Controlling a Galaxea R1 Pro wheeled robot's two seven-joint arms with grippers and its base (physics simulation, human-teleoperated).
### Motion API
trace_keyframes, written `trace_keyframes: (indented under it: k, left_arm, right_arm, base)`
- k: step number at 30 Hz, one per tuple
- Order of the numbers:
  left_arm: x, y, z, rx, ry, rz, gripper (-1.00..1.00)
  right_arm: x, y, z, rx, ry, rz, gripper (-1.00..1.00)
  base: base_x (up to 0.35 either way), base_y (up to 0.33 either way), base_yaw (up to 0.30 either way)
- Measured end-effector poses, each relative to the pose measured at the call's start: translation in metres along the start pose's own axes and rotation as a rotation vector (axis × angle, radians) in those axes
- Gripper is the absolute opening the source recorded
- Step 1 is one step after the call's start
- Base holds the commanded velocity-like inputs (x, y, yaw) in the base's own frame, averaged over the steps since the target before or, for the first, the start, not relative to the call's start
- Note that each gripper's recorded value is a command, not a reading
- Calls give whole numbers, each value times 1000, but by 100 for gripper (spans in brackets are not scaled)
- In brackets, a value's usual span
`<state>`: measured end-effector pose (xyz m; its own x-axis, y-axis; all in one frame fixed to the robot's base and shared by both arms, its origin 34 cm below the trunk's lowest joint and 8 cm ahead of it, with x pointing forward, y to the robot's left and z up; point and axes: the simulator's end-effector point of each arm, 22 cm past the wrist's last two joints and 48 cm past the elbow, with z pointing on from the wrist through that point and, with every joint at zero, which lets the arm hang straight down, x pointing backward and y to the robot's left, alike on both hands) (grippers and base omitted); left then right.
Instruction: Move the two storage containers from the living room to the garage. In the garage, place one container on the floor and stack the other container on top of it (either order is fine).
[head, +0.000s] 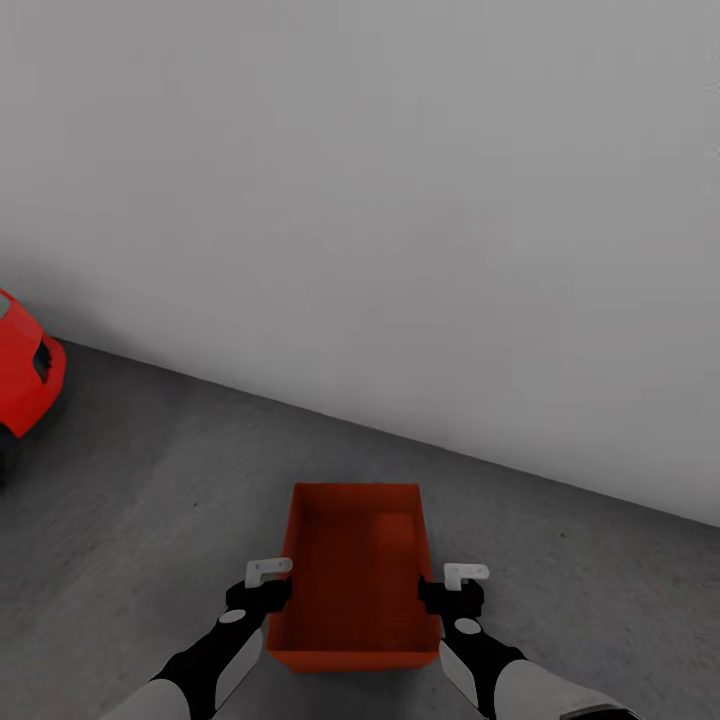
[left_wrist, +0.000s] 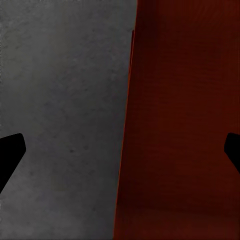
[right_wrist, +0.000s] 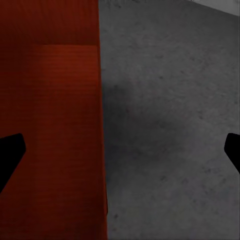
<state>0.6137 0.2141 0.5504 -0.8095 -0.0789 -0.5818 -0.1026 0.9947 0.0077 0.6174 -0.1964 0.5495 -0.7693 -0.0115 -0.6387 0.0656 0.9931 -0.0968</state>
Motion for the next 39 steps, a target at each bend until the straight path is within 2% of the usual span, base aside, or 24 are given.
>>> trace_keyframes:
  k: [13, 39]
  left_arm:
    - [8, 1, 0, -6, 23, -2, 100]
    - [11, 3, 1, -8, 34, -7, 100]
  right_arm:
    - [0, 0, 0, 0, -1, -2, 100]
    - [0, 0, 0, 0, 2, -1, 100]
  base:
    - [-36, 0, 0]
    - [-334, 0, 0]
